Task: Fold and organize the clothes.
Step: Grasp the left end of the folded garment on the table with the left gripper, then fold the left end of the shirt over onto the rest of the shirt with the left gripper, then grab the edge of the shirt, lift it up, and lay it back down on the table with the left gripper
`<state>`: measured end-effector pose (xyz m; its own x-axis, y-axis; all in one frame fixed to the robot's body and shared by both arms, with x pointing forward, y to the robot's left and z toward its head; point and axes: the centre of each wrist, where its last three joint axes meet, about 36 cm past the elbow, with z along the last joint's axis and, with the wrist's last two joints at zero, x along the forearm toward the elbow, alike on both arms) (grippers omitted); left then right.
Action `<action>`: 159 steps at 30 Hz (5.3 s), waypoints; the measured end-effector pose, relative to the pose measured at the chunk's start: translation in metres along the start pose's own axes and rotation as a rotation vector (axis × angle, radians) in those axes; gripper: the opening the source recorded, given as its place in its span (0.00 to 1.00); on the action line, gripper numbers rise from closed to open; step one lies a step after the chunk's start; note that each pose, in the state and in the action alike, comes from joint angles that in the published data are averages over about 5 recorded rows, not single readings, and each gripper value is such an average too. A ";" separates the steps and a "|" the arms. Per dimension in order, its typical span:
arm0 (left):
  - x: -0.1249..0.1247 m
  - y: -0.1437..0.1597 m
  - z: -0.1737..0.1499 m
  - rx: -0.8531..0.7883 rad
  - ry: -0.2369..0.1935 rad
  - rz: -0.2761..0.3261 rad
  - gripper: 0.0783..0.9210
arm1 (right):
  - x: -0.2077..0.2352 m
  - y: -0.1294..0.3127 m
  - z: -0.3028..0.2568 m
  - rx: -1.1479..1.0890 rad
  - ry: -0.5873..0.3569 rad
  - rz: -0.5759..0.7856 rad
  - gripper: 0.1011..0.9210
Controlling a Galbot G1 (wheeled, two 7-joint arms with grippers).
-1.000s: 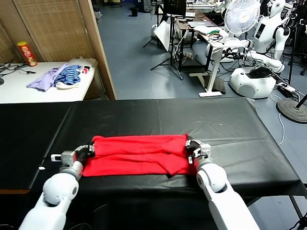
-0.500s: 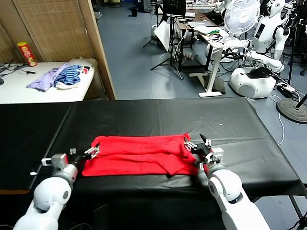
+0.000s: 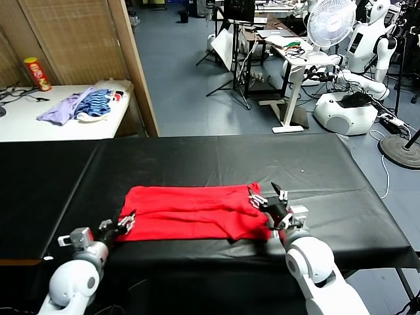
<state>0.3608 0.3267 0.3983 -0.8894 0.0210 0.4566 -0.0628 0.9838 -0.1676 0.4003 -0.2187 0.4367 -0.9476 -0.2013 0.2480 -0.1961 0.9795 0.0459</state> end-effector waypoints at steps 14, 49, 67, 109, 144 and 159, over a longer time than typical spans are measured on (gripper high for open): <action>0.003 0.032 -0.003 -0.498 -0.125 -0.203 0.11 | 0.013 -0.002 -0.011 0.009 -0.005 0.029 0.85; 0.012 -0.179 -0.014 -0.088 -0.112 0.311 0.11 | 0.028 0.002 0.006 -0.013 0.025 0.059 0.85; 0.016 -0.165 -0.030 0.062 -0.182 0.336 0.85 | -0.004 0.036 0.006 0.015 0.022 -0.174 0.85; -0.015 -0.031 0.016 0.541 -0.005 0.202 0.47 | 0.009 0.047 -0.023 -0.240 -0.110 -0.197 0.85; 0.035 0.021 -0.096 -0.857 -0.274 -0.386 0.07 | 0.029 0.038 -0.010 -0.055 0.015 0.034 0.85; 0.025 -0.103 -0.030 -0.354 -0.229 0.136 0.07 | 0.034 0.027 0.000 -0.050 0.065 -0.022 0.85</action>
<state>0.3587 0.2313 0.4533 -0.9588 0.1536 0.2390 0.1851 0.9759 0.1152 0.3624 -0.1995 0.4459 -0.9244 -0.2241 0.3088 -0.2027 0.9741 0.1002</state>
